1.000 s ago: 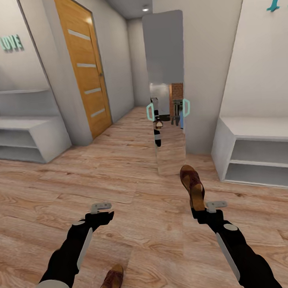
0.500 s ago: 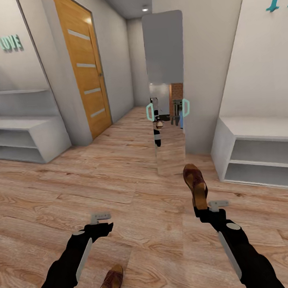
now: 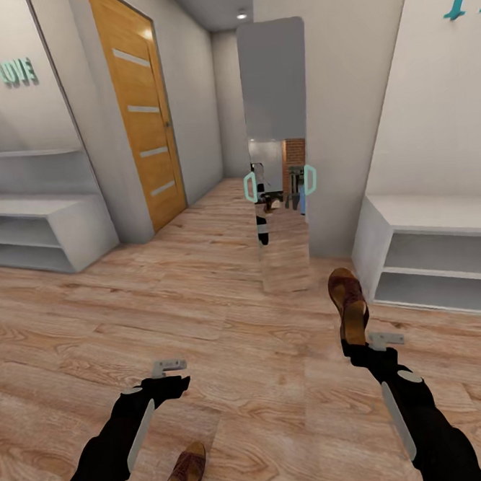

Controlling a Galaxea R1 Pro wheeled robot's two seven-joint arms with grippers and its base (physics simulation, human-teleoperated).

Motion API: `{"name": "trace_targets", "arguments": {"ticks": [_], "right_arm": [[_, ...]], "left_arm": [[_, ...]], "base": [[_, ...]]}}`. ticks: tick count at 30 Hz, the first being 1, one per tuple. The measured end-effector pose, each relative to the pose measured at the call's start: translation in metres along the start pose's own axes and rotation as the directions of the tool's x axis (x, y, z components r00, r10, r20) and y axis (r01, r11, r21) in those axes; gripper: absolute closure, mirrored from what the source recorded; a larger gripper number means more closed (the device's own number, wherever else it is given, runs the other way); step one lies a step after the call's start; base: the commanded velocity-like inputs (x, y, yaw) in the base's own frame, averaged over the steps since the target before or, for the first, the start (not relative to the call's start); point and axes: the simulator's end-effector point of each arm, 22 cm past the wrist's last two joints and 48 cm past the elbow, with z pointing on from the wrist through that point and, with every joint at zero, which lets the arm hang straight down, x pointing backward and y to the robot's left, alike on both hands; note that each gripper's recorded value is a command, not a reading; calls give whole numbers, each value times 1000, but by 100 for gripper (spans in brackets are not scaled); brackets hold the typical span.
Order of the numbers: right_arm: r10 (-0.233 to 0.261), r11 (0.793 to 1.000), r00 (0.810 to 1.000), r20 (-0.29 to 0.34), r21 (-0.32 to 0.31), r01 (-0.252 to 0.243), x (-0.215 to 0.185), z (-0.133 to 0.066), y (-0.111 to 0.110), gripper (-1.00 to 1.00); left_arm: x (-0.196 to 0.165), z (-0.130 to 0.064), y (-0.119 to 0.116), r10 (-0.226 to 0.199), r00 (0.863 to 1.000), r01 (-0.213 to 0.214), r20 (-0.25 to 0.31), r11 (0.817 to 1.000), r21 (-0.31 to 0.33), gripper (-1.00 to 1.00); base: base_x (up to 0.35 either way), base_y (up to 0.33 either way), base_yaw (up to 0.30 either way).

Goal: Pick up the two gym shoes and the two sandals from the corridor floor and place them onto the hallstand (shoe rack) in the corridor, making sure they are on the rack and not on the floor. Arrange them so the two gym shoes are next to each other and the two sandals are next to each other.

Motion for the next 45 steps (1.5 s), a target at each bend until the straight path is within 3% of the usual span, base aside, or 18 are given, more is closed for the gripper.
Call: {"name": "trace_targets", "arguments": {"ticks": [13, 22, 37, 39, 45], "right_arm": [[7, 1000, 1000, 0, -3, -7, 0, 0, 1, 100], [6, 1000, 999, 37, -2, -6, -17, -4, 0, 100], [6, 1000, 999, 42, -2, -6, -19, -4, 0, 100], [6, 1000, 999, 42, -3, -6, -19, -4, 0, 100], [5, 1000, 999, 43, -4, -5, -20, -5, 1, 100]], "left_arm": [[0, 0, 0, 0, 1000, 0, 0, 1000, 1, -100], [0, 0, -1, 0, 1000, 0, 0, 1000, 2, -100], [15, 6, 9, 4, 1000, -4, -19, 1000, -11, -100], [21, 10, 15, 9, 1000, -9, 0, 1000, -19, -100], [30, 22, 22, 24, 991, -20, 134, 999, -28, -100]], "base": [[0, 0, -224], [0, 31, -26], [0, 12, 0], [0, 0, 0], [0, 0, 0]]}}
